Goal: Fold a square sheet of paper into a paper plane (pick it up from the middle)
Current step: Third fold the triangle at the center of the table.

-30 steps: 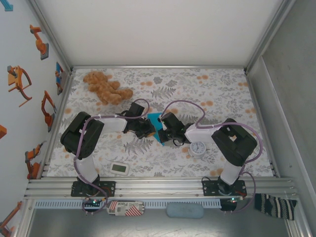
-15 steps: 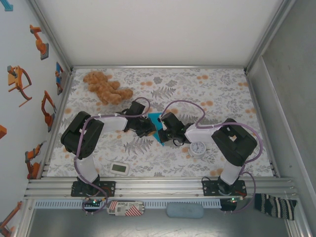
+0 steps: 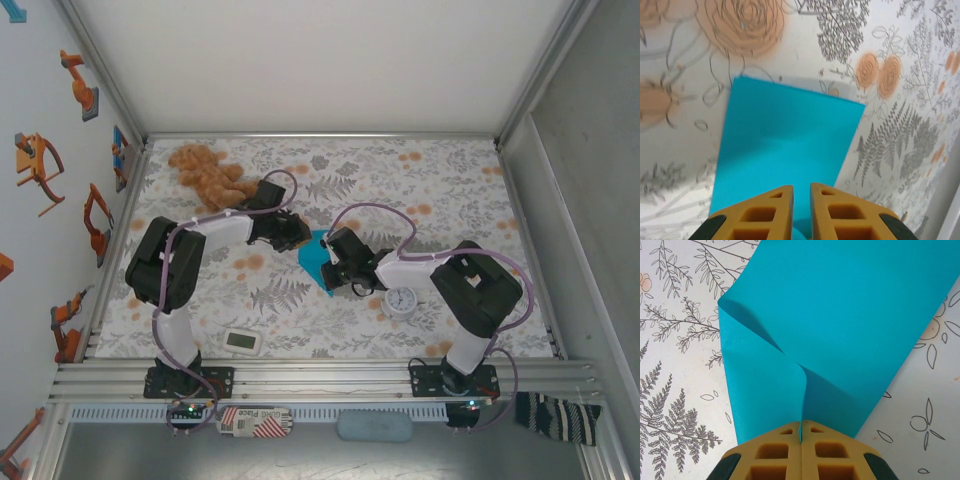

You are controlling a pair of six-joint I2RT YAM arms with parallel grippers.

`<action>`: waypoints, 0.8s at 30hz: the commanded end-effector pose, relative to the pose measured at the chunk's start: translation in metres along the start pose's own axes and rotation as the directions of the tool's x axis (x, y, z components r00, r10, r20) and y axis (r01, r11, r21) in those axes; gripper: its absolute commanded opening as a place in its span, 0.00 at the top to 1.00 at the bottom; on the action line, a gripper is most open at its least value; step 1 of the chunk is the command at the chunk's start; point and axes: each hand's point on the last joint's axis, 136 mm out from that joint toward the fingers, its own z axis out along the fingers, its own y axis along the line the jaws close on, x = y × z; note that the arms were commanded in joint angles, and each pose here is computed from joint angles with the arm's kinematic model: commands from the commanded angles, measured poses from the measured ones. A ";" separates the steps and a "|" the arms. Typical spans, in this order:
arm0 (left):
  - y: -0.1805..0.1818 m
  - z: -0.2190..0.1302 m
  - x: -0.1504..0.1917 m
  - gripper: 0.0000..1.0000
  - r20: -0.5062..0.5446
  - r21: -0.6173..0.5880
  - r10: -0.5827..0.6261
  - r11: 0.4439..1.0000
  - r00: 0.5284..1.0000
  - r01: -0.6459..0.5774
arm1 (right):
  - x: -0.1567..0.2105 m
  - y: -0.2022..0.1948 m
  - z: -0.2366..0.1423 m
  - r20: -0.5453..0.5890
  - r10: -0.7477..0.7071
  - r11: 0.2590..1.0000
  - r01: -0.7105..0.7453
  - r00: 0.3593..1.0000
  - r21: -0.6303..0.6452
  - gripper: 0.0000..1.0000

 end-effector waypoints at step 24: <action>0.046 0.030 0.017 0.85 -0.141 -0.184 -0.012 0.983 0.990 -0.014 | -0.012 -0.001 -0.010 0.035 0.023 1.000 -0.023 0.999 0.011 1.00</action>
